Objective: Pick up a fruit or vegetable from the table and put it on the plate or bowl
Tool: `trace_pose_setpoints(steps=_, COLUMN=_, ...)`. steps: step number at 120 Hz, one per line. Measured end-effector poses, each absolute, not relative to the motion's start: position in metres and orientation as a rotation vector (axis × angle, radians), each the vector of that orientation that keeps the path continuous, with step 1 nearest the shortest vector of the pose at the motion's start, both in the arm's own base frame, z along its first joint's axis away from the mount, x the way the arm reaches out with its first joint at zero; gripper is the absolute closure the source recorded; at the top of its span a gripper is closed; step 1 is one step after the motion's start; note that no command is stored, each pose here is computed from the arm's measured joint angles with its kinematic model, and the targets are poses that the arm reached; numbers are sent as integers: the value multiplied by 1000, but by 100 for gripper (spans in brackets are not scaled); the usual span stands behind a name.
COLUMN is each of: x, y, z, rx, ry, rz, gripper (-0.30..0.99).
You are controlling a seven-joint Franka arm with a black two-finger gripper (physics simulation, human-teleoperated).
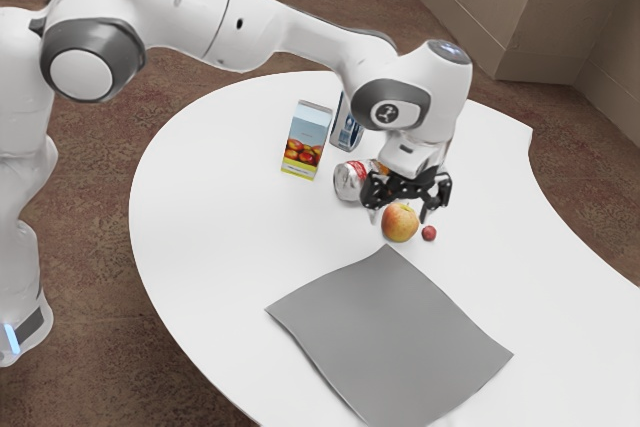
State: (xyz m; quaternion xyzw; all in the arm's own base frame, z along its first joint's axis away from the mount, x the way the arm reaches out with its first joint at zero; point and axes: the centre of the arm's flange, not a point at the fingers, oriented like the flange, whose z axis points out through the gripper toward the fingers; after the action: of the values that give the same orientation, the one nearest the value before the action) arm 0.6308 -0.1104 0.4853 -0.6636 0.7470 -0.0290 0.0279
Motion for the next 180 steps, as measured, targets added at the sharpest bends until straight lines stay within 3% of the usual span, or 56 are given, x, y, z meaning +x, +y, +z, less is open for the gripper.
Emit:
trace_pose_setpoints(steps=86, x=659, y=-132, z=484, rx=-1959, ry=2332, rz=-177, gripper=0)
trace_pose_setpoints(steps=180, x=675, y=-62, z=458, rx=-2069, ry=2251, rz=-114, gripper=0)
